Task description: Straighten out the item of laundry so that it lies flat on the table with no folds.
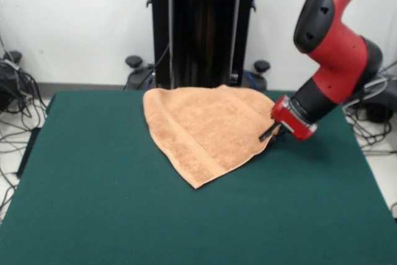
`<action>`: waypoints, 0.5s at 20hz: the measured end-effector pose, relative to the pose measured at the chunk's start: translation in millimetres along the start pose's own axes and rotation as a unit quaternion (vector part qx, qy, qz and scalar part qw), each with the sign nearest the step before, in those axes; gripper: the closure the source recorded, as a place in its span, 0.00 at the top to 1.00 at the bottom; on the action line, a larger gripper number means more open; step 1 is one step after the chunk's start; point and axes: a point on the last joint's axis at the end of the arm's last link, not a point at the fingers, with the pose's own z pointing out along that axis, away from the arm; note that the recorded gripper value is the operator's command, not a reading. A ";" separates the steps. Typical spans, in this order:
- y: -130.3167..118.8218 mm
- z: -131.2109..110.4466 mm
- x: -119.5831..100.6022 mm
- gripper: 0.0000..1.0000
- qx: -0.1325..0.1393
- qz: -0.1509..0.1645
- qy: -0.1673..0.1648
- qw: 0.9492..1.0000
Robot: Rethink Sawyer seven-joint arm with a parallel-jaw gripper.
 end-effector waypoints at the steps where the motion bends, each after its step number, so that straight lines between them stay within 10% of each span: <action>1: 1.1 0.7 -1.8 0.00 -0.001 0.001 0.001 1.000; 10: 3.1 2.8 -11.2 0.00 -0.003 0.004 0.007 1.000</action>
